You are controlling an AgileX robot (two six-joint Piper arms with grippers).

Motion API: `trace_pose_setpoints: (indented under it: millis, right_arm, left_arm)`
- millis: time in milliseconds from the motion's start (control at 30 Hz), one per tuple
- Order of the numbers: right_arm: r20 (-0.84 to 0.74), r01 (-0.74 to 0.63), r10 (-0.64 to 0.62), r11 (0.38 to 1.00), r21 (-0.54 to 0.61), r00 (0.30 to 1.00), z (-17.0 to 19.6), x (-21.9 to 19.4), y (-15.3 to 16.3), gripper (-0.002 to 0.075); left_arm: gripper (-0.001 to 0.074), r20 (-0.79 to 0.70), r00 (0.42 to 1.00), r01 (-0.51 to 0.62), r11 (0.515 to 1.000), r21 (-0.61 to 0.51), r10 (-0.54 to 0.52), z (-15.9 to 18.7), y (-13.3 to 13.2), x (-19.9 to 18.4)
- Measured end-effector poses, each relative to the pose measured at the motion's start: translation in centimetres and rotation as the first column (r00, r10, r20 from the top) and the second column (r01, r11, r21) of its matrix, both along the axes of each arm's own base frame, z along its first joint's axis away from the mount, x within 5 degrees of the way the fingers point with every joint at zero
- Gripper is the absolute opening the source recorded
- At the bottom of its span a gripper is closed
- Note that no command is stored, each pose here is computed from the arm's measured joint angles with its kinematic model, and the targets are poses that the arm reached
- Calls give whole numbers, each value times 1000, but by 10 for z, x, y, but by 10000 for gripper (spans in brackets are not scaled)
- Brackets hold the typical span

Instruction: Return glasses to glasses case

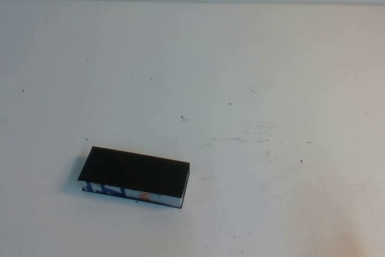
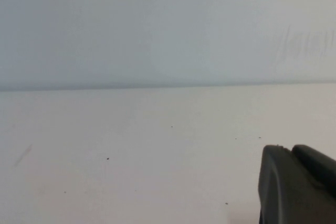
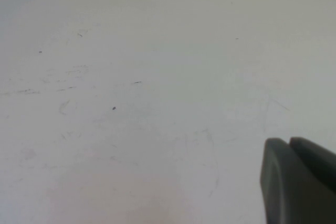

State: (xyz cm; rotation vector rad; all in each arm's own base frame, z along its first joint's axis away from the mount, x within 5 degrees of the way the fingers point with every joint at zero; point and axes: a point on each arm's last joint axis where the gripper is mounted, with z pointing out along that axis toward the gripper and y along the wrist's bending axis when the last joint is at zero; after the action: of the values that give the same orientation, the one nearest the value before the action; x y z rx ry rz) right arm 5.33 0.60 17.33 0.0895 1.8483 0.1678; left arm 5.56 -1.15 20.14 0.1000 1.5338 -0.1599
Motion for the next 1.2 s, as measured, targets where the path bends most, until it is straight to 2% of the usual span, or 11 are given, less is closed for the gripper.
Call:
trace_pose_setpoints:
  millis: [133,233,500,1200]
  right_arm:
    - [0,0,0,1000,0,1000,0,0,0,-11]
    - [0,0,0,1000,2,1000,0,0,0,-11]
    - [0,0,0,1000,4,1000,0,0,0,-11]
    - [0,0,0,1000,4,1000,0,0,0,-11]
  left_arm:
    - [-4,-9,1000,-11,996,93,12,-2,1,0]
    - [-4,-50,998,-30,996,81,34,-6,3,0]
    - [-4,-303,950,-32,992,124,68,-29,6,-3]
    - [-4,-325,943,-32,991,131,73,-31,6,-4]
